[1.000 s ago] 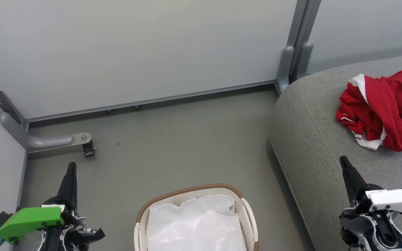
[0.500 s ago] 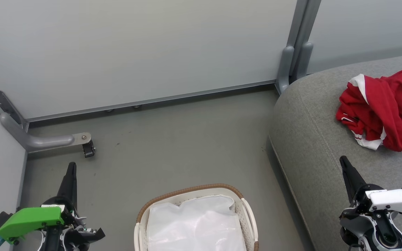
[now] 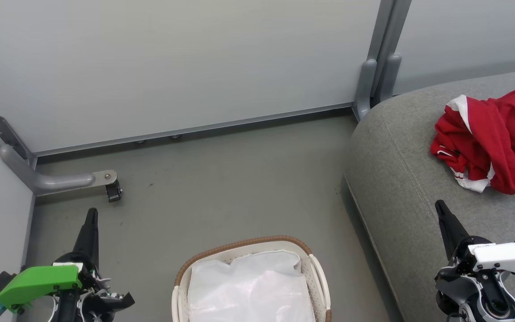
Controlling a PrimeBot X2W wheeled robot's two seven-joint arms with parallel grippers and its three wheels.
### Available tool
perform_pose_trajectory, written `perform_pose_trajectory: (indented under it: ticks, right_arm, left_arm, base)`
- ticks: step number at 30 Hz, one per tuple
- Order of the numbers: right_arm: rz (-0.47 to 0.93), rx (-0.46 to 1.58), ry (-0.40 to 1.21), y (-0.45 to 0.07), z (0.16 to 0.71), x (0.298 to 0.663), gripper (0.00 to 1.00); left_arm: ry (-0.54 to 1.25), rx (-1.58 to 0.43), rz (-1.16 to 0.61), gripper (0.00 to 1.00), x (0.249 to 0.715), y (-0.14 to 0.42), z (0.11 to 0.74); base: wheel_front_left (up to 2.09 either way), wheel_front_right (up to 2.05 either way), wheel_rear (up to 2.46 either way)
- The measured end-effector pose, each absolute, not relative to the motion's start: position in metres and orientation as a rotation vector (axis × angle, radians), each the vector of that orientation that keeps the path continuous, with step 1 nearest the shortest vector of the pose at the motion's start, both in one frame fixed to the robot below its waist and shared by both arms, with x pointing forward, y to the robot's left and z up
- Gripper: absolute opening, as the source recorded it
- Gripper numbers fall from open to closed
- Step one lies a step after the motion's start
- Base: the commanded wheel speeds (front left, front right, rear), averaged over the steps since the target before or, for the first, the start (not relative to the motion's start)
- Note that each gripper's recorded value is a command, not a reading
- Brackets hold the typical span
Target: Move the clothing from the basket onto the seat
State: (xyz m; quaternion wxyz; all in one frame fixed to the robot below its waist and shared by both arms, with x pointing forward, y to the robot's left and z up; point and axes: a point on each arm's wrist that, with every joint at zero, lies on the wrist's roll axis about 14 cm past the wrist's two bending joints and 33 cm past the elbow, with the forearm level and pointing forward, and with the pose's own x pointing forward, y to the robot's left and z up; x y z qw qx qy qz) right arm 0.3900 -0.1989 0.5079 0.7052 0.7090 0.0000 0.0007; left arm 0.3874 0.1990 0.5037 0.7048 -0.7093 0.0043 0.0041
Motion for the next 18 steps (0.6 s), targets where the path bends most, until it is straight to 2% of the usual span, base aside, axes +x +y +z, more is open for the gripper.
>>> perform_pose_trajectory:
  ticks: [18]
  right_arm:
    - [0.002, 1.576, 0.000, -0.1990, 0.5079, 0.3900, 0.00]
  left_arm:
    - [0.010, -1.577, 0.009, 0.00, 0.3874, 0.1990, 0.5037]
  base:
    - [0.00, 0.00, 0.00]
